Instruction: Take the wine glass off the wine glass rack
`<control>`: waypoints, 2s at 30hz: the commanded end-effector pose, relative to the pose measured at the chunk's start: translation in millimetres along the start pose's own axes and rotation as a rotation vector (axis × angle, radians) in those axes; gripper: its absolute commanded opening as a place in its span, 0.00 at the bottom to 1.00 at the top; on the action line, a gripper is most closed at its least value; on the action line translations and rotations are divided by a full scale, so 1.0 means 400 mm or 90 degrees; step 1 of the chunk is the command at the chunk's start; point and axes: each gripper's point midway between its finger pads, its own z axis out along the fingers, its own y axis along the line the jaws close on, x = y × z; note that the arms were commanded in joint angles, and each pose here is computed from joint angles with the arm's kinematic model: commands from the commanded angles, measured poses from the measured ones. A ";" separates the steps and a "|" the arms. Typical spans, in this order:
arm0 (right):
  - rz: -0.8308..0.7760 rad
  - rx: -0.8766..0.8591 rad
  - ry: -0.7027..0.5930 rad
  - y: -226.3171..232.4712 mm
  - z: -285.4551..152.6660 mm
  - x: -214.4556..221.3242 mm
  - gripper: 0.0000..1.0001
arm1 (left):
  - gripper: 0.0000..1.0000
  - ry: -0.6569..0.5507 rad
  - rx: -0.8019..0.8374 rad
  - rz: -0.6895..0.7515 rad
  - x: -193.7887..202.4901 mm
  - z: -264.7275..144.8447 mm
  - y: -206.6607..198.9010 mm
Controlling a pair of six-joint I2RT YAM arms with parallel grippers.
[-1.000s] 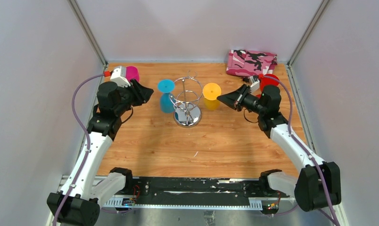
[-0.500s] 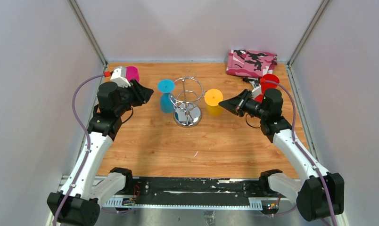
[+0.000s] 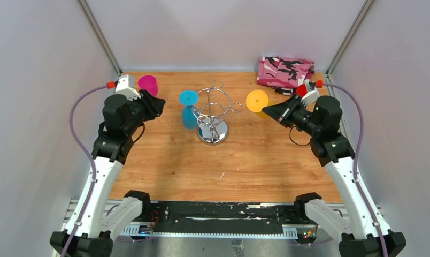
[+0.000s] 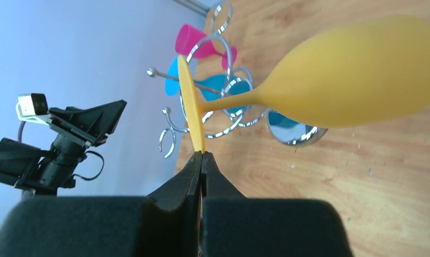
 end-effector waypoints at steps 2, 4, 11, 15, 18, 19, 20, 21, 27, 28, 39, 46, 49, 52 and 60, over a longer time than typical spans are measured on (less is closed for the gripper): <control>-0.099 0.034 -0.069 0.051 -0.027 -0.089 0.00 | 0.42 -0.085 -0.027 0.030 -0.114 -0.046 -0.014; -0.120 0.008 -0.083 0.105 -0.028 -0.127 0.00 | 0.44 -0.104 0.018 0.030 -0.136 -0.045 -0.051; -0.151 -0.163 -0.072 0.305 -0.014 -0.194 0.00 | 0.50 -0.162 0.352 0.000 -0.195 -0.054 -0.281; -0.151 -0.281 -0.046 0.426 -0.034 -0.210 0.00 | 0.53 -0.179 0.466 -0.017 -0.215 -0.043 -0.345; -0.137 -0.370 -0.026 0.507 -0.061 -0.217 0.00 | 0.54 -0.199 0.564 -0.039 -0.233 -0.044 -0.384; -0.144 -0.402 -0.027 0.537 -0.076 -0.221 0.00 | 0.55 -0.205 0.601 -0.061 -0.241 -0.050 -0.393; -0.138 -0.416 -0.019 0.546 -0.080 -0.220 0.00 | 0.55 -0.219 0.643 -0.075 -0.253 -0.059 -0.399; -0.141 -0.441 -0.019 0.567 -0.093 -0.222 0.00 | 0.56 -0.227 0.688 -0.099 -0.264 -0.072 -0.403; -0.105 -0.556 0.008 0.636 -0.144 -0.218 0.00 | 0.61 -0.215 0.792 -0.177 -0.282 -0.019 -0.385; -0.103 -0.564 0.010 0.641 -0.150 -0.216 0.00 | 0.63 -0.224 0.787 -0.174 -0.284 -0.013 -0.382; -0.076 -0.617 0.068 0.685 -0.103 -0.145 0.00 | 0.75 -0.261 0.822 -0.138 -0.336 -0.065 -0.420; -0.056 -0.639 0.102 0.707 -0.063 -0.115 0.00 | 0.76 -0.245 0.814 -0.148 -0.314 -0.054 -0.411; -0.056 -0.647 0.107 0.720 -0.061 -0.107 0.00 | 0.76 -0.245 0.810 -0.151 -0.312 -0.050 -0.408; -0.059 -0.649 0.109 0.728 -0.061 -0.100 0.00 | 0.76 -0.242 0.810 -0.152 -0.310 -0.047 -0.406; -0.065 -0.646 0.102 0.732 -0.058 -0.099 0.00 | 0.76 -0.225 0.802 -0.160 -0.293 -0.029 -0.397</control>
